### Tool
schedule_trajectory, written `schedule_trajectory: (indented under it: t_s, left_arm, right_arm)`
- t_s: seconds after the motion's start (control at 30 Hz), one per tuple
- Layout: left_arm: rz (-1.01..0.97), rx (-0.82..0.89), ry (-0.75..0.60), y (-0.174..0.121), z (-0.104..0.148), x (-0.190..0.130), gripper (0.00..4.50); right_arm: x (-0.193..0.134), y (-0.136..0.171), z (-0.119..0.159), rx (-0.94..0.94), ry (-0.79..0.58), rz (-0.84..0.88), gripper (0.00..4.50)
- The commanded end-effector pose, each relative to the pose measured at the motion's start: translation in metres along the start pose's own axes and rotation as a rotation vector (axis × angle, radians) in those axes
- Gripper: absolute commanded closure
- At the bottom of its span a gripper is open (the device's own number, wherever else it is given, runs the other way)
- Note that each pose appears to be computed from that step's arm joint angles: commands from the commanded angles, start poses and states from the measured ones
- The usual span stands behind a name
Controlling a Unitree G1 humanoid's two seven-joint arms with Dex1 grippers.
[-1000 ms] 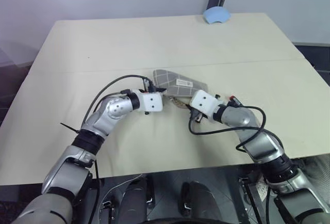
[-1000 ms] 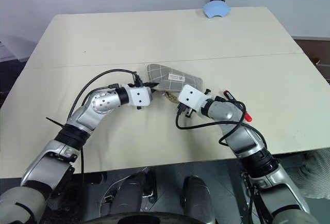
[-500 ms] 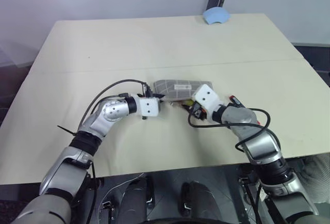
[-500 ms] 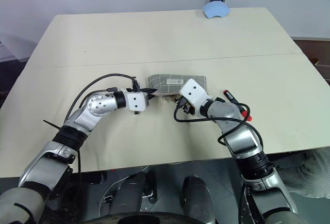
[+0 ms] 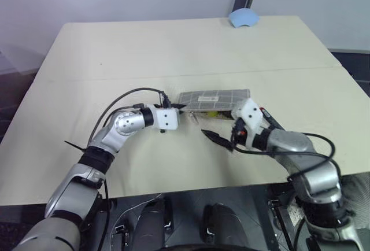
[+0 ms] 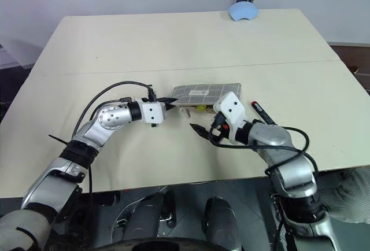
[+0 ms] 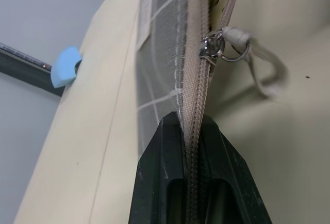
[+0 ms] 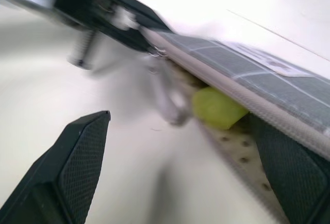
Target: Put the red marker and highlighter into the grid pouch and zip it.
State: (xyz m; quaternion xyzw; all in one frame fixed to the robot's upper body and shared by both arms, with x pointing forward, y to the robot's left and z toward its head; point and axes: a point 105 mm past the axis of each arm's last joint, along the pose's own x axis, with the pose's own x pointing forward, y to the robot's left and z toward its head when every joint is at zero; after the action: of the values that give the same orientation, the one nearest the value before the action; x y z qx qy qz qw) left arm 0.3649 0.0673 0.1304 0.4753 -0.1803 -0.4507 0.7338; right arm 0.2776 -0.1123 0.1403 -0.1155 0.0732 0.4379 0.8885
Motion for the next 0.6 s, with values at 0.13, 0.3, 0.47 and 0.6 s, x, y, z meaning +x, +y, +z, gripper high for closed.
schedule_trajectory:
  t_s: [0.13, 0.3, 0.47, 0.6]
  left_arm:
    - [0.061, 0.038, 0.019, 0.018, -0.003, -0.010, 4.50]
    - [0.063, 0.057, 0.044, 0.023, -0.007, -0.013, 4.50]
    - [0.067, 0.072, 0.071, 0.028, -0.013, -0.016, 4.50]
    - [0.071, 0.087, 0.088, 0.029, -0.017, -0.020, 4.50]
  right_arm:
    - [-0.027, 0.007, 0.006, 0.004, -0.040, -0.044, 0.06]
    - [-0.047, 0.022, 0.015, 0.034, -0.147, -0.031, 0.06]
    - [-0.060, 0.018, 0.028, 0.057, -0.244, -0.096, 0.06]
    - [-0.077, -0.013, 0.018, -0.009, -0.239, -0.376, 0.06]
